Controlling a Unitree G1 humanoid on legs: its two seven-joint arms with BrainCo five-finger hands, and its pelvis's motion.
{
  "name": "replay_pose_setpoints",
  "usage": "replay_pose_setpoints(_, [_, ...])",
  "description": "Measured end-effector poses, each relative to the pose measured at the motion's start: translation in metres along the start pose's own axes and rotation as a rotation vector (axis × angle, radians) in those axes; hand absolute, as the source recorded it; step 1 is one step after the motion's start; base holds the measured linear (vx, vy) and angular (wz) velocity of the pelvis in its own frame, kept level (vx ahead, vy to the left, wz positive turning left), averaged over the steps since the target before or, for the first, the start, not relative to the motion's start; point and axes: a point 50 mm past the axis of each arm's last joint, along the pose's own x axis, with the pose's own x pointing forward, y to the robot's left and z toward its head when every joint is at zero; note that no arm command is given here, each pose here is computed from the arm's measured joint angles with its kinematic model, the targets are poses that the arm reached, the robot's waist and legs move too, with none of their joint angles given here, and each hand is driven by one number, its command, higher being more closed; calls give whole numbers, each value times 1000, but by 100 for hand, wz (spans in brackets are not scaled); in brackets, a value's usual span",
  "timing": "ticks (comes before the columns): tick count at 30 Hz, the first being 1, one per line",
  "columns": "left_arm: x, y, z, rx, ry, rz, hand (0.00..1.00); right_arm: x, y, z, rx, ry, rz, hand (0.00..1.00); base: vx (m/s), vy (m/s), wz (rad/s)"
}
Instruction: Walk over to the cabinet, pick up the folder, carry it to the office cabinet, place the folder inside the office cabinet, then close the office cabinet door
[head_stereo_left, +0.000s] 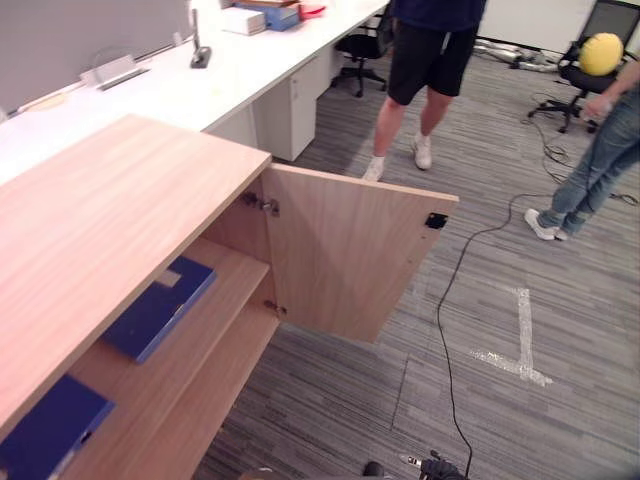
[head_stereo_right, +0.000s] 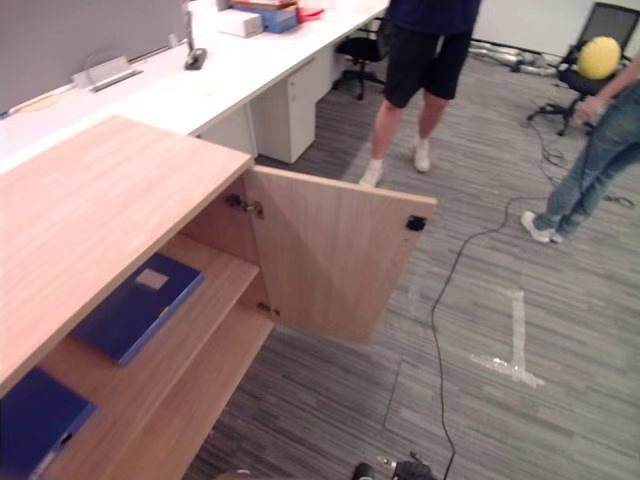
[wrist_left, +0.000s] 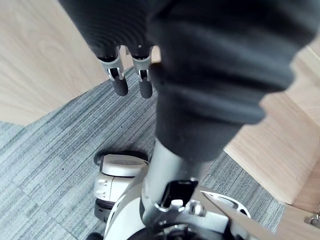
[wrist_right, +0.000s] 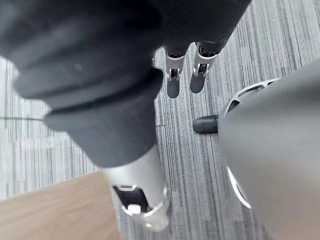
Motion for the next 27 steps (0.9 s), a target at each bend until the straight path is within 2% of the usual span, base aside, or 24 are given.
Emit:
replay_pose_setpoints(5, [0,-1,-3,-37,12,5,0,1,4,22,62,-78,11,0,77,31,-8])
replay_pose_setpoints(9, [0,-11,6,-48,-26,-13,0,-2,16,63,-3,-231,60,0,-61,96,-6])
replay_pose_setpoints(15, [1,-12,20,-68,-78,0,0,-7,43,66,-124,-261,162,0,-96,12,-3])
replay_pose_setpoints(18, [1,-13,25,-97,-102,-1,0,-11,48,83,-126,-324,192,0,-71,-159,3])
replay_pose_setpoints(23, [0,-14,27,-124,-118,-1,0,-28,61,171,-85,-546,200,0,-4,-128,12])
replay_pose_setpoints(26, [0,-16,32,-107,-142,-8,0,-46,60,222,-35,-683,180,0,39,-45,28])
replay_pose_setpoints(27, [0,-18,35,-108,-157,-15,0,-59,62,252,19,-751,180,0,57,-10,11])
